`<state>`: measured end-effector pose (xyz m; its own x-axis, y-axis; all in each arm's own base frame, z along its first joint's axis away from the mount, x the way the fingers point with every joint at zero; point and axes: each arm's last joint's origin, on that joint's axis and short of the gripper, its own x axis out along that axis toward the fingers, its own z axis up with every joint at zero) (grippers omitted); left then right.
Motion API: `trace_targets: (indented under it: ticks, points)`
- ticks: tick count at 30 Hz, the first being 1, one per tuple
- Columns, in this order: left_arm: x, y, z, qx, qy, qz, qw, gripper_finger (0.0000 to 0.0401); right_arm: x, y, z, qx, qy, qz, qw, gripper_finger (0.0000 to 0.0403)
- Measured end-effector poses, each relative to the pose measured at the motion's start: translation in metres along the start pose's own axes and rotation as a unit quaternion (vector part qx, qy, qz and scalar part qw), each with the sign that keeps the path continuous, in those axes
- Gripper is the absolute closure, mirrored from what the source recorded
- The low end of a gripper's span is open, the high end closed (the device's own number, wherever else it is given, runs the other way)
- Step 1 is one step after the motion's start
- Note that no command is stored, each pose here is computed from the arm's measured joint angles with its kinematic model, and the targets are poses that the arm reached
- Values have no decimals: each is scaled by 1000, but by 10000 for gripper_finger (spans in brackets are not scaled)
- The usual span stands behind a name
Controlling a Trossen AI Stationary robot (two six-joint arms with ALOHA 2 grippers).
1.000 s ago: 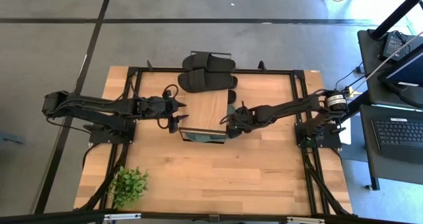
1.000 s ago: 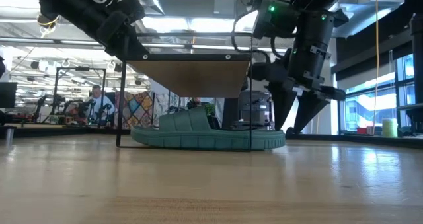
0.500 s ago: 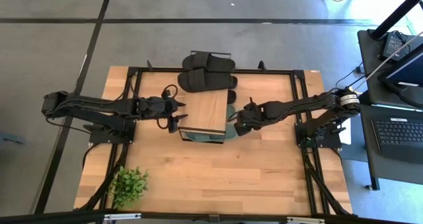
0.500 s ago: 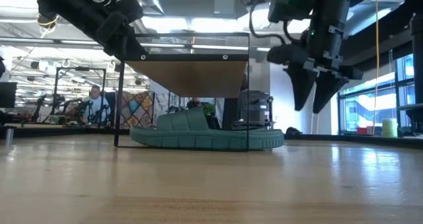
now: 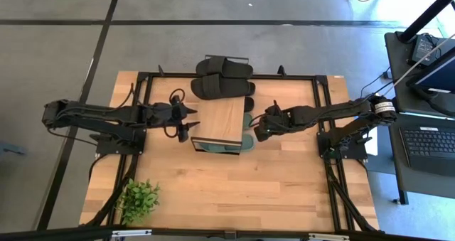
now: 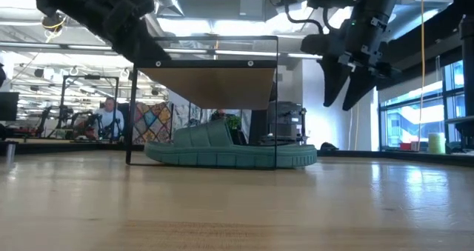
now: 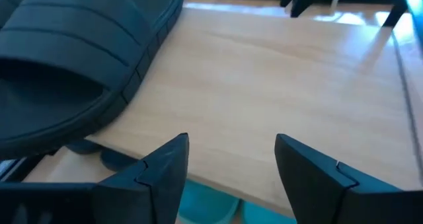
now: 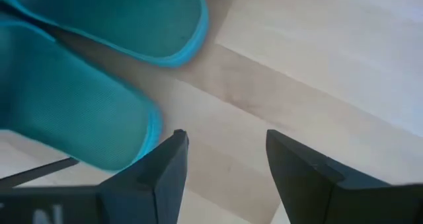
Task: Pick and place slides into the shelf
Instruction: Return to Home Position
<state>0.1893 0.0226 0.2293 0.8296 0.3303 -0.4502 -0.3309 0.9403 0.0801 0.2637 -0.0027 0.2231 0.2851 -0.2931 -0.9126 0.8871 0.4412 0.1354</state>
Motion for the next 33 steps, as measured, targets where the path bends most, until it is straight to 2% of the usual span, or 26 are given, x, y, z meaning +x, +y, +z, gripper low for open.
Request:
trace_targets:
  ticks: [4, 10, 14, 18, 25, 33]
  points:
    - [-8, -5, 13, 4, -22, -17, 1000, 184, 0, 0, 1, -29, -20, -11, 999, 198]
    - [-40, -8, 42, 28, -98, -44, 994, 184, -5, -3, 4, -113, -71, -35, 990, 199]
    - [-63, 0, 45, 17, -148, -46, 988, 184, -23, -8, 7, -147, -145, -52, 977, 199]
    - [-80, 7, 34, 0, -164, -58, 985, 184, -49, -20, 10, -174, -181, -36, 967, 199]
    - [-90, 13, 3, -22, -186, -63, 980, 184, -82, -41, 13, -210, -247, 4, 946, 199]
    - [-88, 15, -26, -37, -228, -64, 971, 184, -67, -76, -7, -222, -336, 105, 909, 199]
